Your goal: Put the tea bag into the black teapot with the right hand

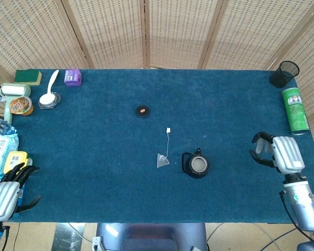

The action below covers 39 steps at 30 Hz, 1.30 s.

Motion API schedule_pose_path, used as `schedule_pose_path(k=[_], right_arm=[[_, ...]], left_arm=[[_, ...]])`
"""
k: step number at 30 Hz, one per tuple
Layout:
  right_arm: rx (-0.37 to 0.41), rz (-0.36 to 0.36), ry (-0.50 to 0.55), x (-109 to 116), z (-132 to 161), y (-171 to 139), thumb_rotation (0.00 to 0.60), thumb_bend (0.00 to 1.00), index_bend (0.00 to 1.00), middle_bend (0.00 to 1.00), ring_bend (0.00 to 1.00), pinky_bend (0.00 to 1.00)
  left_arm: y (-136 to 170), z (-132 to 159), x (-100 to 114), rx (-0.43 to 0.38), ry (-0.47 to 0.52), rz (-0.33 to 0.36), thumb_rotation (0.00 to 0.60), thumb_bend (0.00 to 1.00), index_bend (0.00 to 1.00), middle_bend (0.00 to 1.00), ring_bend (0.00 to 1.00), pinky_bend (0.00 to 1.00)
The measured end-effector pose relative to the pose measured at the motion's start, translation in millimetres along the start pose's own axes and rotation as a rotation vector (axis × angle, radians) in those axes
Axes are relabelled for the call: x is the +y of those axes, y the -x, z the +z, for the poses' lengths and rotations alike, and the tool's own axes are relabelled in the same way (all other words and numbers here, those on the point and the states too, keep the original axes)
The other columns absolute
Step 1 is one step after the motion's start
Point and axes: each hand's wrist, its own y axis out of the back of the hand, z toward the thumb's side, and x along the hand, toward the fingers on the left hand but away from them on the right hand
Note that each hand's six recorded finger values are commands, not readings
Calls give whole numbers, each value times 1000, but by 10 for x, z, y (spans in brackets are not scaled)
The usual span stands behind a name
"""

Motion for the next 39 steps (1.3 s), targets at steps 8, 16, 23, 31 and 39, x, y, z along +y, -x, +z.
schedule_pose_path(k=[8, 16, 23, 31, 39], right_arm=[[83, 74, -23, -78, 205, 533, 600, 355, 430, 858, 993, 998], [142, 152, -29, -299, 445, 1023, 600, 354, 430, 958, 1000, 1000], [169, 219, -13, -532, 641, 1308, 600, 356, 433, 1000, 1000, 1000], [154, 244, -19, -769, 799, 1543, 600, 356, 436, 1000, 1000, 1000], [153, 309, -5, -1123, 1092, 1675, 600, 355, 436, 1000, 1000, 1000]], left_arm=[[-69, -22, -46, 12, -8, -17, 600, 273, 203, 191, 85, 137], [-115, -41, -78, 26, -16, -29, 600, 273, 203, 191, 85, 137], [-115, -72, -82, 41, -19, -31, 600, 273, 203, 191, 86, 137], [-104, -130, -80, 58, -20, -32, 600, 273, 193, 191, 85, 137], [-90, -176, -73, 67, -18, -32, 600, 274, 192, 191, 86, 137]])
